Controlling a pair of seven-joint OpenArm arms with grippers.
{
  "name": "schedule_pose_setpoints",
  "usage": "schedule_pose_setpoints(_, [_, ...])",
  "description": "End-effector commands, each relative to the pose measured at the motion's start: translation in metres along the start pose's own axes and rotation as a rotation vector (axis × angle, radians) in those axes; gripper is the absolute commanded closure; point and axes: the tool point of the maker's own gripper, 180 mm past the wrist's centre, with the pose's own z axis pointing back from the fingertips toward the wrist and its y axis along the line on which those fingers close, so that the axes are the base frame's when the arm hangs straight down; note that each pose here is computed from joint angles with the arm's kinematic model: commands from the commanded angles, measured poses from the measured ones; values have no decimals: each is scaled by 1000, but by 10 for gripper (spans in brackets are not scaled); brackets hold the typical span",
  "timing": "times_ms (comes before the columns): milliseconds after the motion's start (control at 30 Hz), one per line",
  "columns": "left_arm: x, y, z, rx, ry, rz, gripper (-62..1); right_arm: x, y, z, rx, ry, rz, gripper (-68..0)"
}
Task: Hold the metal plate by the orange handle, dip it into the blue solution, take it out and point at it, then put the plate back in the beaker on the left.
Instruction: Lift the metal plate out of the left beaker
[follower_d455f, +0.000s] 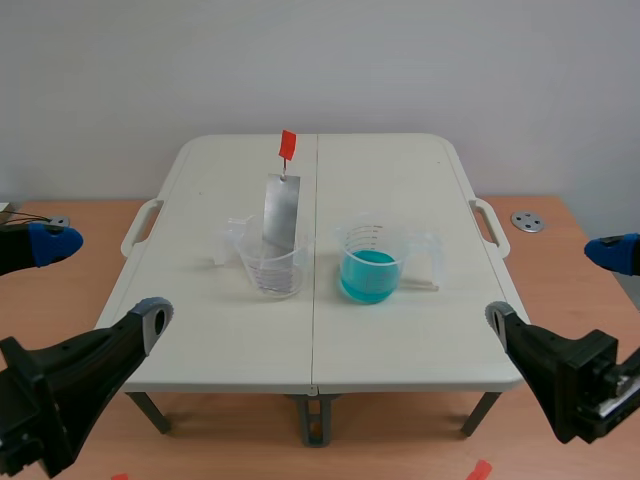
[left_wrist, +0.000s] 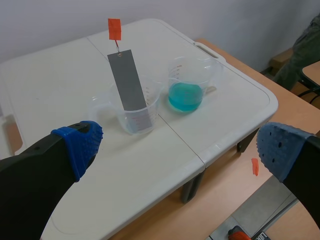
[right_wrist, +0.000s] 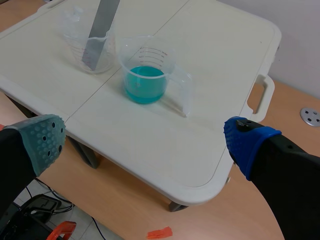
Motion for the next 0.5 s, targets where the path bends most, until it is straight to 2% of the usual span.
schedule_pose_setpoints(0, [10,-3,-1,-6,-36,5,-623,10,-1,-1,1,-35,6,-663])
schedule_pose_setpoints(100, [-5,-3,-1,-7,47,2,-623,9,-1,-1,1,-30,9,-663])
schedule_pose_setpoints(233, [-13,-3,-1,-7,94,2,-623,9,-1,-1,2,-30,9,-663])
schedule_pose_setpoints(467, [-14,-3,-1,-6,99,2,-623,10,-2,-2,1,-36,11,-663])
